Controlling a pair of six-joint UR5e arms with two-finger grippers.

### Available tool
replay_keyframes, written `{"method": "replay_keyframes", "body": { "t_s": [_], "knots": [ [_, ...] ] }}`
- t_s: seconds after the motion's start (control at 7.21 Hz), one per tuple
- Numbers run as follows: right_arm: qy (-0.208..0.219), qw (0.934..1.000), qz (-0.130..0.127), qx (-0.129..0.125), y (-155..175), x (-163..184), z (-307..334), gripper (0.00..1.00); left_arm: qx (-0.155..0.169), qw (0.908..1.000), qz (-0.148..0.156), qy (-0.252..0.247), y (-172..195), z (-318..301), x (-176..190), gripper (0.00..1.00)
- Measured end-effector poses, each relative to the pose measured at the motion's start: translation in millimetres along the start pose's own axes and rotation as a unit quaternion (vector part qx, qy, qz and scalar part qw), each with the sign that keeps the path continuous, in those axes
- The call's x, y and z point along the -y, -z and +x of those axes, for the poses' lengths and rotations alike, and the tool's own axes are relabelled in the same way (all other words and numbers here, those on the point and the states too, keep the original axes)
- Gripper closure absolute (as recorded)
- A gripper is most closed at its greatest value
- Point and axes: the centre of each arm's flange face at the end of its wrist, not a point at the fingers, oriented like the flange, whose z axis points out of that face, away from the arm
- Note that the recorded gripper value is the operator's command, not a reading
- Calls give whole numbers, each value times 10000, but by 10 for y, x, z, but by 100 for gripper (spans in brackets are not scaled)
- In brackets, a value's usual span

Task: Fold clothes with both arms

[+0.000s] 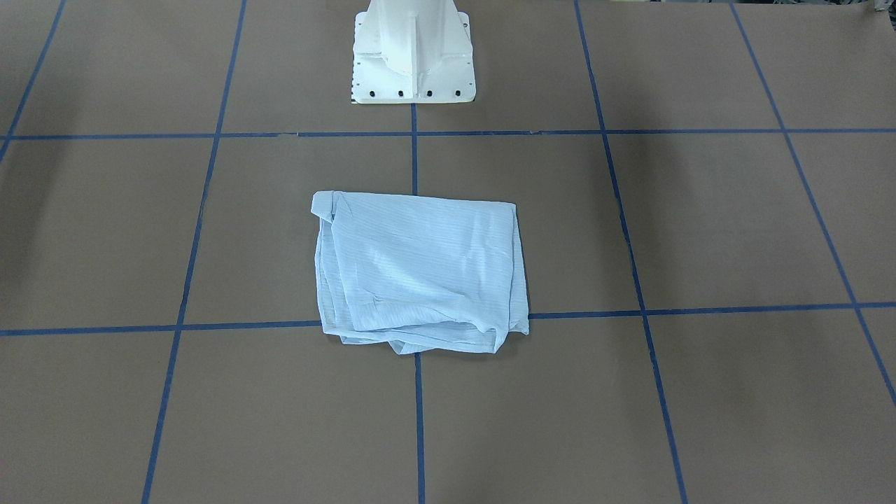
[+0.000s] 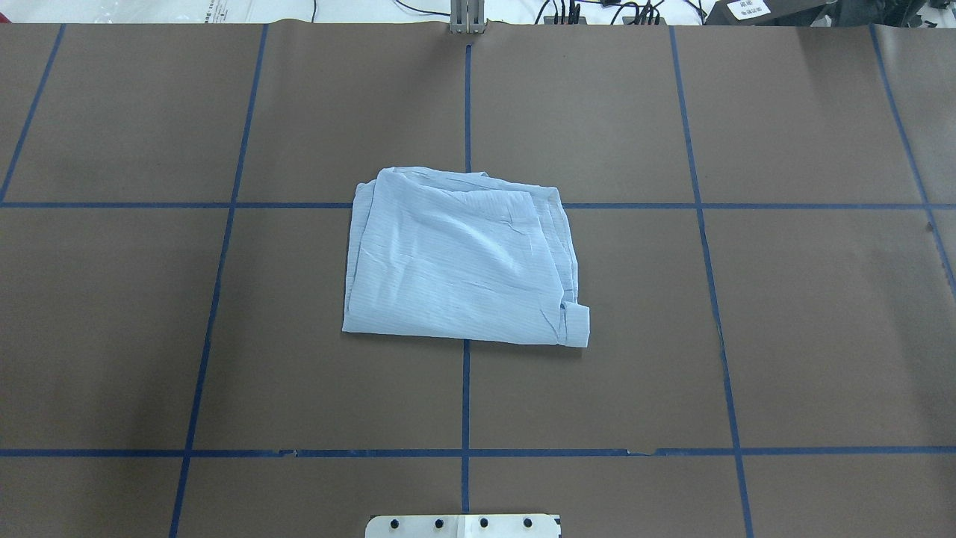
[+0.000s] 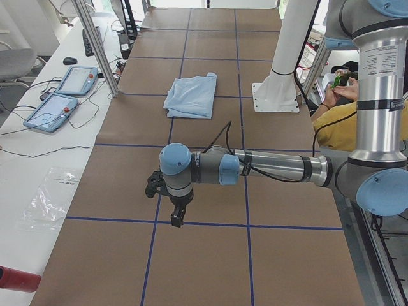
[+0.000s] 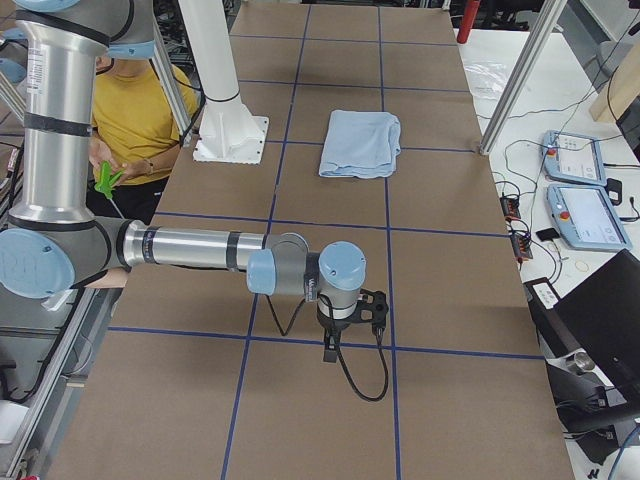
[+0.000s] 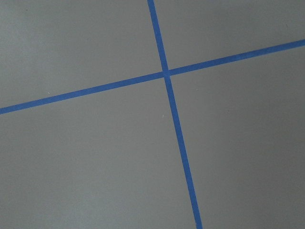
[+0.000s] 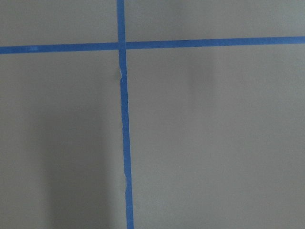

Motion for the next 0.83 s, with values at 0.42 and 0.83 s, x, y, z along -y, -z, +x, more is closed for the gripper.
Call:
{"method": "replay_keyframes", "body": {
  "t_s": [0.42, 0.83],
  "knots": [
    [1, 10000, 4, 0, 4, 3, -3, 0, -3, 10000, -47, 41, -39, -27, -56, 0],
    [2, 10000, 5, 0, 6, -4, -5, 0, -4, 10000, -51, 44, -42, -26, -71, 0]
  ]
}}
